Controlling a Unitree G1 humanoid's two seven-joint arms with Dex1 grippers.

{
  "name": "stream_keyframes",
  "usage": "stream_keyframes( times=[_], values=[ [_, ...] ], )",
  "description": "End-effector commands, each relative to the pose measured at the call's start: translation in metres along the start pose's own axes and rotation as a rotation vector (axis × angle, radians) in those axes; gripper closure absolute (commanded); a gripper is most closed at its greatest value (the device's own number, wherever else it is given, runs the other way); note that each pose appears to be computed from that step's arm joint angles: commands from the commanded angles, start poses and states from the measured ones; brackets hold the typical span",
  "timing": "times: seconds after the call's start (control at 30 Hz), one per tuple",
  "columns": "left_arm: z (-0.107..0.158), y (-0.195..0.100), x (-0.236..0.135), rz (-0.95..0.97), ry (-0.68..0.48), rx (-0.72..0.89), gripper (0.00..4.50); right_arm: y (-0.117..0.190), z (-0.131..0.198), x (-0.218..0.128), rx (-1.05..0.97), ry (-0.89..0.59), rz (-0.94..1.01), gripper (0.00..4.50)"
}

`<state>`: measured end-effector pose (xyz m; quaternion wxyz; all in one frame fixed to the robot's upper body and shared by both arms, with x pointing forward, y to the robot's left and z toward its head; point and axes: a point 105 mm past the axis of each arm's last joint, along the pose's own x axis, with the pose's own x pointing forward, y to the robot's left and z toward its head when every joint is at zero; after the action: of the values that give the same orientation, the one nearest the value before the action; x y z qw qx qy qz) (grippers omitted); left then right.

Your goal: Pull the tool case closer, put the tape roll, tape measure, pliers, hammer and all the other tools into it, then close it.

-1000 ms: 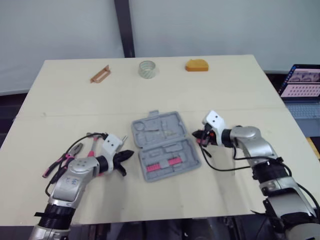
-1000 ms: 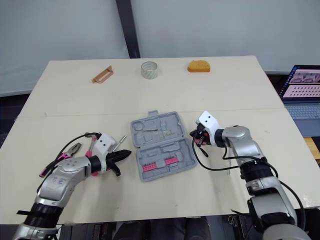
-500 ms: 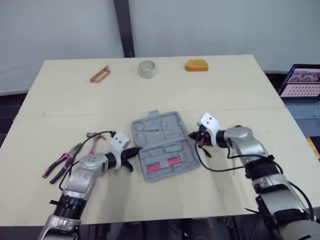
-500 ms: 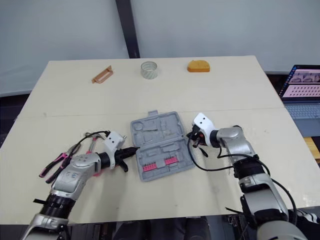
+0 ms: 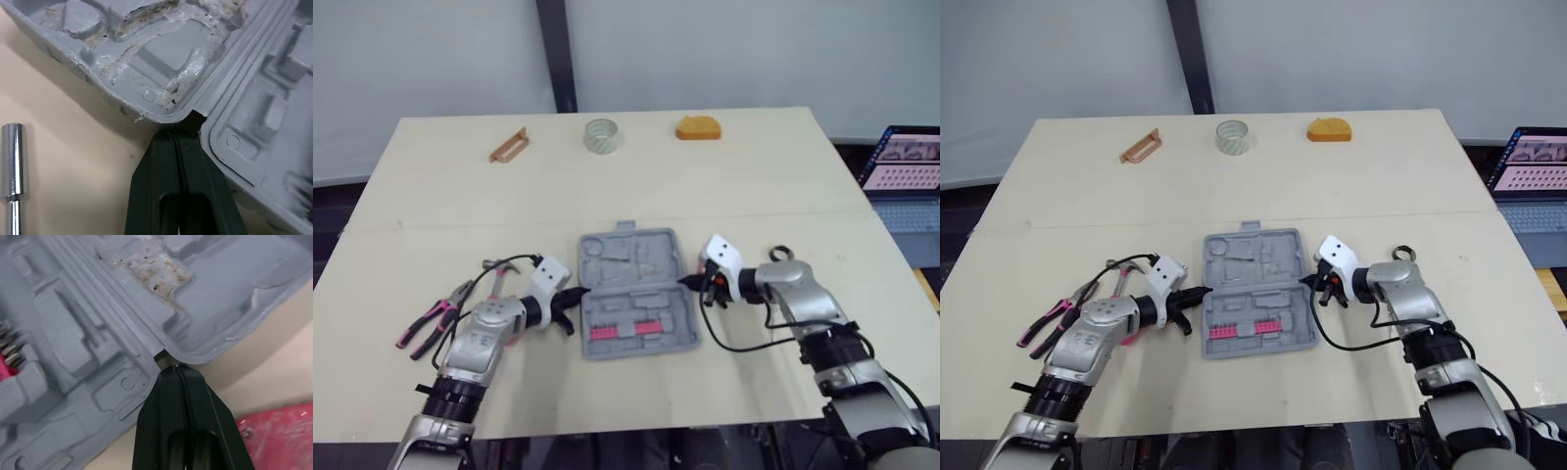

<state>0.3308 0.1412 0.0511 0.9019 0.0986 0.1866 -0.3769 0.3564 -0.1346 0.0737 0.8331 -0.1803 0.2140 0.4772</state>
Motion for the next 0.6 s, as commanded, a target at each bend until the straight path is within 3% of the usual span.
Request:
stream_keyframes(
  times=[0.03,0.6],
  values=[
    [0.008,-0.02,0.006,-0.083,-0.024,0.036,4.5,0.018,0.015,0.002,-0.032,-0.053,0.08,4.46],
    [-0.026,-0.051,-0.027,-0.172,0.104,0.021,4.5,0.067,-0.007,-0.023,0.056,-0.028,0.176,4.46]
  ],
)
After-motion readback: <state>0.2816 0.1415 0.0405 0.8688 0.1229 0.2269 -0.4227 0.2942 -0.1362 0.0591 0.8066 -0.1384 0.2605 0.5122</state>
